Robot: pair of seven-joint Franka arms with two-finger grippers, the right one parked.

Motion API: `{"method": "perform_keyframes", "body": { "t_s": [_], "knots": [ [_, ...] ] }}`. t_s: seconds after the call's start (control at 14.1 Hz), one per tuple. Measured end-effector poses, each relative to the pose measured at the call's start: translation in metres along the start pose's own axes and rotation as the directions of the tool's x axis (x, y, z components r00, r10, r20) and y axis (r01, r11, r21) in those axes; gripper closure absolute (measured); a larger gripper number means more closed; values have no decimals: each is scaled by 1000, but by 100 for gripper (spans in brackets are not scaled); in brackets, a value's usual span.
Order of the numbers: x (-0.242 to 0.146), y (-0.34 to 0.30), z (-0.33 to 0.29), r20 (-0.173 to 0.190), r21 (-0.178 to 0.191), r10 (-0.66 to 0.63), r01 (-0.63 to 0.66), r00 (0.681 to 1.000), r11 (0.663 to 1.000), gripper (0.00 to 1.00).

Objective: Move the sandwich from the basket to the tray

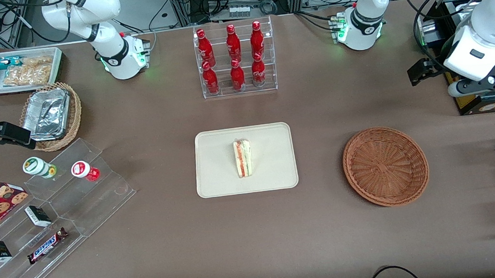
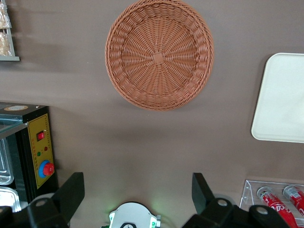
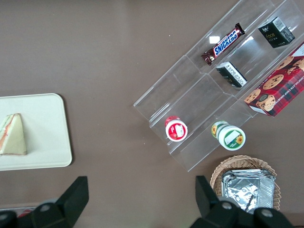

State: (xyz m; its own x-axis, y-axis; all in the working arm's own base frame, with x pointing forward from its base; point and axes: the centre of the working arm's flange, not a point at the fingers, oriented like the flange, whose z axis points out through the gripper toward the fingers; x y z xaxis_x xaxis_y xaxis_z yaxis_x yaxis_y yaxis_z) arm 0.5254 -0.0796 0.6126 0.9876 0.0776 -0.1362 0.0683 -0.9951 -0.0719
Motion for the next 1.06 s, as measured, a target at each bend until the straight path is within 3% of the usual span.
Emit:
{"method": "perform_keyframes", "body": {
  "t_s": [0.42, 1.06],
  "knots": [
    [1, -2, -12, -25, -47, -8, 7, 1000, 999, 0],
    [0, -1, -18, -35, -82, -8, 5, 999, 997, 0]
  ]
}}
